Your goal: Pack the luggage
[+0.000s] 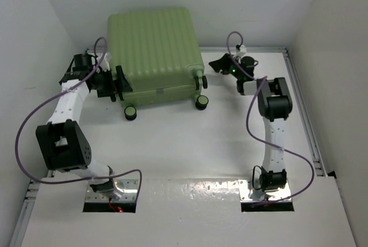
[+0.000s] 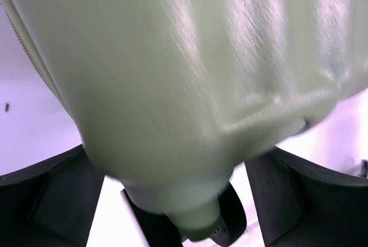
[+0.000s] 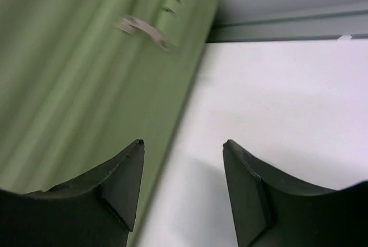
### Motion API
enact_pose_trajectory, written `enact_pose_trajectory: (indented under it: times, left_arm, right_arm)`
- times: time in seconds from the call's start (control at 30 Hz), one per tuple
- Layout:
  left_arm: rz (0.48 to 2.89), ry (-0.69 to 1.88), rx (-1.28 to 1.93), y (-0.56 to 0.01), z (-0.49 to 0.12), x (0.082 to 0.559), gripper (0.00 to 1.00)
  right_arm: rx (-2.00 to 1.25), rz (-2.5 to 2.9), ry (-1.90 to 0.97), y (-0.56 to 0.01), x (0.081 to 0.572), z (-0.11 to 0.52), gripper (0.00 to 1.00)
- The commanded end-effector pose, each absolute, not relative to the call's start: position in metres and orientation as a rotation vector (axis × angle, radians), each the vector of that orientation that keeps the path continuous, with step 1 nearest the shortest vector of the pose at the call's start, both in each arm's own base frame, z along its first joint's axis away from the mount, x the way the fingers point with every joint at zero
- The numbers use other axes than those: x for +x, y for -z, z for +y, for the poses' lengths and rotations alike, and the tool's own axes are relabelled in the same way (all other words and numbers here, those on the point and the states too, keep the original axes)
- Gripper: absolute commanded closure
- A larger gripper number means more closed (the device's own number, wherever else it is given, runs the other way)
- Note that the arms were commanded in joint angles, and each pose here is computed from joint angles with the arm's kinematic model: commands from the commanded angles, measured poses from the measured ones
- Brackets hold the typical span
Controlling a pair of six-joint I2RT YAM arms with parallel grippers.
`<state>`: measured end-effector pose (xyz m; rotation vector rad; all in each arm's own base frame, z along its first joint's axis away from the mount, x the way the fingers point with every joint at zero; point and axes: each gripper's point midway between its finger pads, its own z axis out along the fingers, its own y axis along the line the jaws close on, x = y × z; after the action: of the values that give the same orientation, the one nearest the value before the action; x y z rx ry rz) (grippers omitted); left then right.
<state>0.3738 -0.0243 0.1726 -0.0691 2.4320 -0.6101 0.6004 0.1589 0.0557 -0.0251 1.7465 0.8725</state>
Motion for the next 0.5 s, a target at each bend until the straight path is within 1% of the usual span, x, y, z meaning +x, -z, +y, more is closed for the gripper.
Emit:
enact_pose_trajectory:
  times: [0.0, 0.03, 0.07, 0.1, 0.17, 0.2, 0.27, 0.33, 0.37, 0.4, 0.47]
  left_arm:
    - [1.723, 0.465, 0.328, -0.295, -0.043, 0.464, 0.0]
    - [1.707, 0.483, 0.352, -0.3, -0.051, 0.454, 0.0]
    - [1.684, 0.483, 0.382, -0.308, -0.058, 0.434, 0.0]
    - [1.67, 0.469, 0.38, -0.313, -0.058, 0.425, 0.0]
    - [1.698, 0.446, 0.333, -0.305, -0.054, 0.407, 0.0]
    - [1.648, 0.419, 0.338, -0.324, -0.054, 0.392, 0.0]
    - [1.654, 0.388, 0.253, -0.326, -0.044, 0.381, 0.0]
    - [1.616, 0.356, 0.196, -0.345, -0.037, 0.366, 0.0]
    - [1.607, 0.354, 0.138, -0.351, -0.03, 0.364, 0.0]
    - [1.596, 0.304, 0.065, -0.358, -0.016, 0.364, 0.0]
    - [1.581, 0.271, -0.045, -0.369, 0.005, 0.364, 0.0]
  right_arm:
    - [-0.049, 1.695, -1.052, -0.127, 0.575, 0.149, 0.43]
    - [-0.071, 1.714, -1.112, -0.132, 0.565, 0.156, 0.43]
    - [-0.056, 1.778, -1.155, -0.121, 0.556, 0.154, 0.45]
    - [-0.038, 1.799, -1.2, -0.126, 0.549, 0.156, 0.45]
    - [-0.043, 1.856, -1.297, -0.124, 0.531, 0.165, 0.45]
    - [-0.013, 1.885, -1.317, -0.12, 0.526, 0.165, 0.46]
    - [0.05, 1.967, -1.357, -0.105, 0.517, 0.174, 0.47]
    - [0.11, 2.017, -1.391, -0.094, 0.516, 0.183, 0.5]
    - [0.149, 2.039, -1.393, -0.083, 0.518, 0.185, 0.5]
    - [0.17, 2.039, -1.403, -0.087, 0.526, 0.188, 0.5]
    - [0.263, 2.091, -1.449, -0.064, 0.53, 0.197, 0.52]
